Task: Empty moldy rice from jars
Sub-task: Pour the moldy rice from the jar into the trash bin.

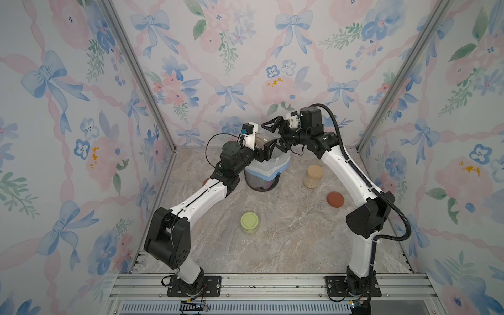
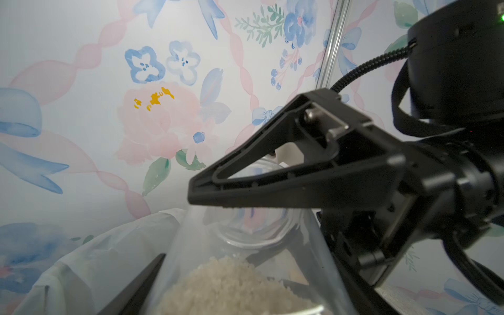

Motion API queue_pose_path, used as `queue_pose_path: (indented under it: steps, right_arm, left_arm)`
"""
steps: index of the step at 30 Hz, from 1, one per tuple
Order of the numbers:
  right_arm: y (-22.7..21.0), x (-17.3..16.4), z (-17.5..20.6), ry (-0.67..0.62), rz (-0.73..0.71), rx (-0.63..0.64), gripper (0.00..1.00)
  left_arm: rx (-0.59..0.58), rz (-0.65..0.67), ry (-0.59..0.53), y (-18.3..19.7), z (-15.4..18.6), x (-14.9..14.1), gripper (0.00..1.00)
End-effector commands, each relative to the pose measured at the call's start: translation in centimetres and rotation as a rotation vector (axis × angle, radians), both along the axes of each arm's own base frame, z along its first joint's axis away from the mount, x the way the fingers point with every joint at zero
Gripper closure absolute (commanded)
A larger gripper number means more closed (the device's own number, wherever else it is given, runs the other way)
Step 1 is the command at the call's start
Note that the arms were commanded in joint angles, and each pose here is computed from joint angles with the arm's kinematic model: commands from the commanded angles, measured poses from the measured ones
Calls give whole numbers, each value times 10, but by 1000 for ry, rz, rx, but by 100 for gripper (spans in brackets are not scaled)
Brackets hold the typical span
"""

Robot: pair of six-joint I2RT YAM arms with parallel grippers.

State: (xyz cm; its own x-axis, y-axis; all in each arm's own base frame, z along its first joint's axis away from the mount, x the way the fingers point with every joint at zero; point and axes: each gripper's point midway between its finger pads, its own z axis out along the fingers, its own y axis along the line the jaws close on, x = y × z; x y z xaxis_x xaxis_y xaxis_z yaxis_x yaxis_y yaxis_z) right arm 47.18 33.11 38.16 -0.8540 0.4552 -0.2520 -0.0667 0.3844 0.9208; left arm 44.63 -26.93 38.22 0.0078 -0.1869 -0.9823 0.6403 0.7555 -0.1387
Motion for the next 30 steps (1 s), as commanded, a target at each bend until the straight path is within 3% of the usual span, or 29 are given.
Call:
queue_pose_path:
  steps: [1,4,12,13,14,16,18,30]
  right_arm:
    - [7,-15,24,-28,44,58,37]
    - [9,-15,27,-25,44,70,64]
    - [9,-11,27,-12,40,79,99]
    - [10,-11,29,-10,38,88,100]
    - [10,-10,32,-9,36,98,100]
    - [10,-9,39,-8,30,120,100]
    - [10,-9,49,-7,27,151,100]
    - [21,-20,80,35,45,295,100]
  left_arm:
    - [-119,66,-194,28,77,-11,100]
    - [-127,65,-201,29,76,-13,100]
    - [-141,50,-211,29,73,-16,100]
    - [-144,48,-213,28,72,-17,91]
    - [-149,48,-214,29,72,-17,76]
    - [-173,52,-232,32,73,-20,27]
    - [-206,60,-249,36,72,-23,5]
    - [-374,-24,-357,37,71,-39,2]
